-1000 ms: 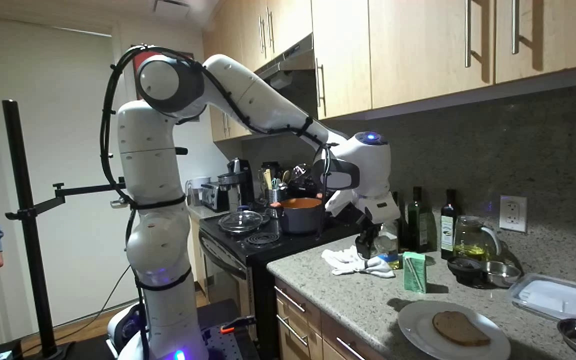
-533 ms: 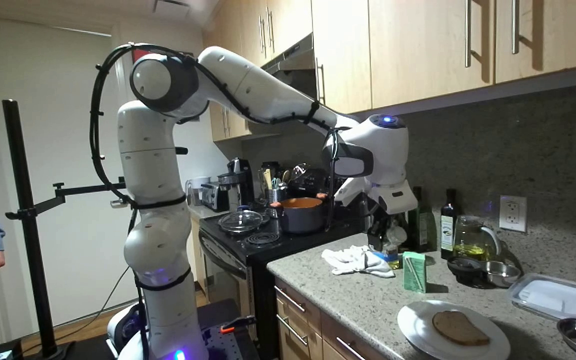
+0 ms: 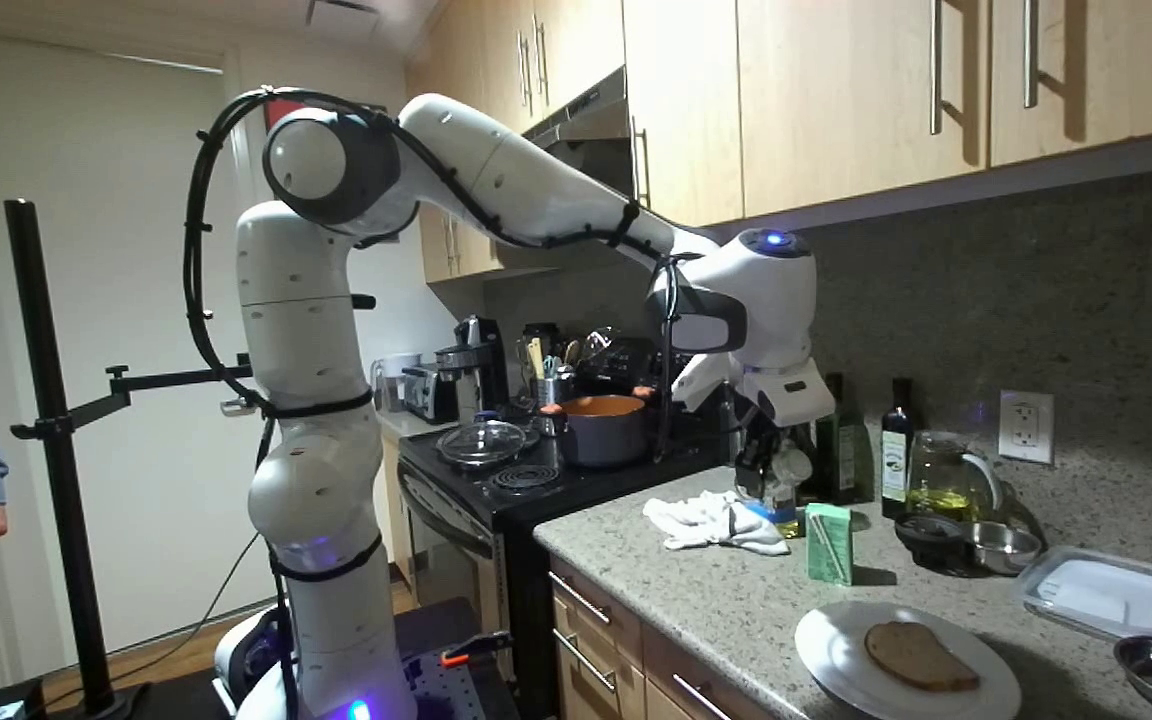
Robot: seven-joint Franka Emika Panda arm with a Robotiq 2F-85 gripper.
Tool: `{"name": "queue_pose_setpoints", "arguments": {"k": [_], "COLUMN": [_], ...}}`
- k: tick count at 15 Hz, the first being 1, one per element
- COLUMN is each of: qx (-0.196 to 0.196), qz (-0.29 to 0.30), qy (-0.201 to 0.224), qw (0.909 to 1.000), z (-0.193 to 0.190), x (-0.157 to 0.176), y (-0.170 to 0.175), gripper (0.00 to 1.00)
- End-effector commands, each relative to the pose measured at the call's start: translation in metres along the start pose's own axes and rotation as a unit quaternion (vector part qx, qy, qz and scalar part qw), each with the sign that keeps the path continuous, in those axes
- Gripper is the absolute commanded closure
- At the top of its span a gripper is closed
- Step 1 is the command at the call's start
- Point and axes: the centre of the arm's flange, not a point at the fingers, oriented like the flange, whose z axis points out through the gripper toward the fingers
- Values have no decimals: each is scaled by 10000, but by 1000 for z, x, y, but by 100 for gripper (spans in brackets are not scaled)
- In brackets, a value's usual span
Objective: Pour contents from the bottle onto the bread
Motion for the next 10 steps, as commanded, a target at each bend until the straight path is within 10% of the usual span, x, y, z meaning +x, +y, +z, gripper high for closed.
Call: {"name": "queue_pose_setpoints", "arguments": {"k": [1,10], "qx": [549,2310], "qz": [-361,-65], "qy": [-404,-1365], "qw": [9970,9633], "z": [-4,-26], "x": [-4,75], "y": [-6,15], "gripper": [73,73]}}
